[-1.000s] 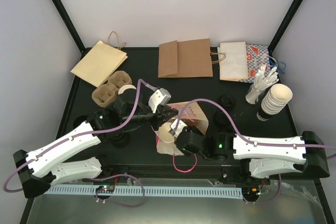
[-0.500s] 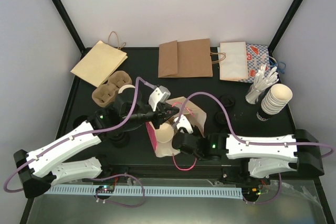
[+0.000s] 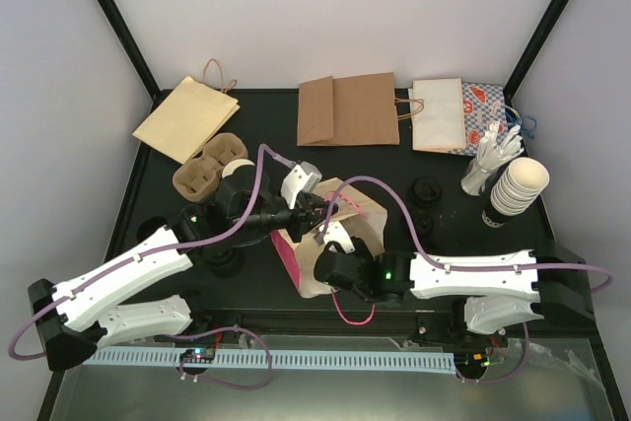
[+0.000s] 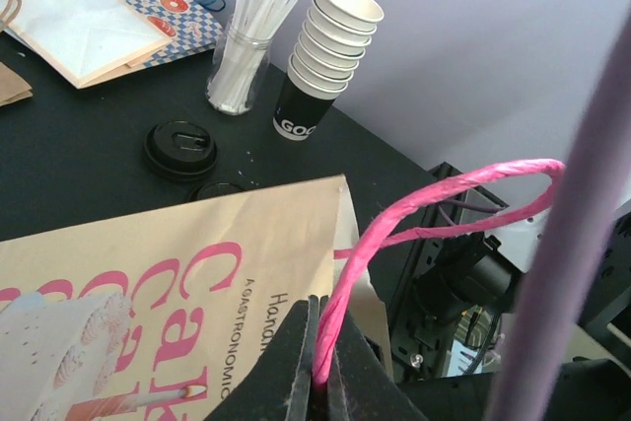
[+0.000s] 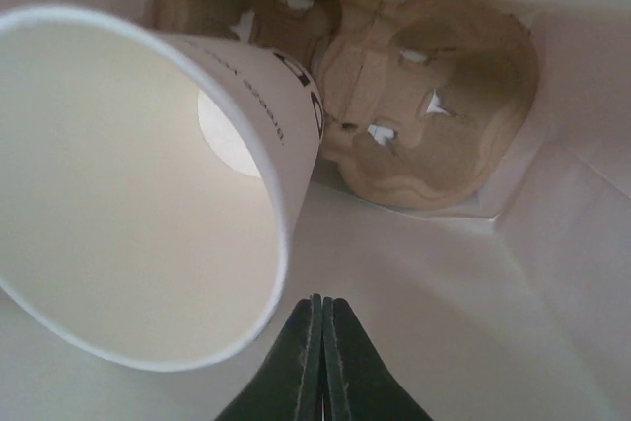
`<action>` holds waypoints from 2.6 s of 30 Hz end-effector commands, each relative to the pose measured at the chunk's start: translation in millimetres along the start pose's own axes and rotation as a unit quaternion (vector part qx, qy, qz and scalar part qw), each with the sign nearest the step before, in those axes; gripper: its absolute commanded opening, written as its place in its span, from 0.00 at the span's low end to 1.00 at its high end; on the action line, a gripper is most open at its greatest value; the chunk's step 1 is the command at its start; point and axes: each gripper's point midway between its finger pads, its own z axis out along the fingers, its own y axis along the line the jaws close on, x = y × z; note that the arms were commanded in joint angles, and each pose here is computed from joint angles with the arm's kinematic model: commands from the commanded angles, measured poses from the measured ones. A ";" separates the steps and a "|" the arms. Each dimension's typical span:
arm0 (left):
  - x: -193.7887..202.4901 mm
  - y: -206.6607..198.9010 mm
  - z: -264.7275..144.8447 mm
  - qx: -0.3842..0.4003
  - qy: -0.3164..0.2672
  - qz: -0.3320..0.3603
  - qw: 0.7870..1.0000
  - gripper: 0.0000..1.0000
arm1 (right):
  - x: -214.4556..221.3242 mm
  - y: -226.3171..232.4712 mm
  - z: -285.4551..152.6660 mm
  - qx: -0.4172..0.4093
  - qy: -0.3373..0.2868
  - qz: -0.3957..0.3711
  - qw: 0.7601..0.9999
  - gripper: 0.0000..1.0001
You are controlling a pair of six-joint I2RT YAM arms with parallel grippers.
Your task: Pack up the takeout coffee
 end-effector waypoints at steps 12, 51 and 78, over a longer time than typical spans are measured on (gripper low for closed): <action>0.4 -0.1 2.6 0.009 -0.001 -0.005 1.000 0.01 | -29.4 1.1 -27.7 -0.056 -0.056 0.060 0.995 0.19; -28.7 -19.6 -4.4 0.068 -0.053 0.023 0.996 0.02 | 31.5 -44.0 -34.0 -0.011 0.018 0.020 1.000 0.40; -44.0 -47.5 32.2 0.179 -0.024 0.155 0.971 0.01 | 9.4 55.3 -58.3 -0.072 0.013 -0.197 0.978 0.38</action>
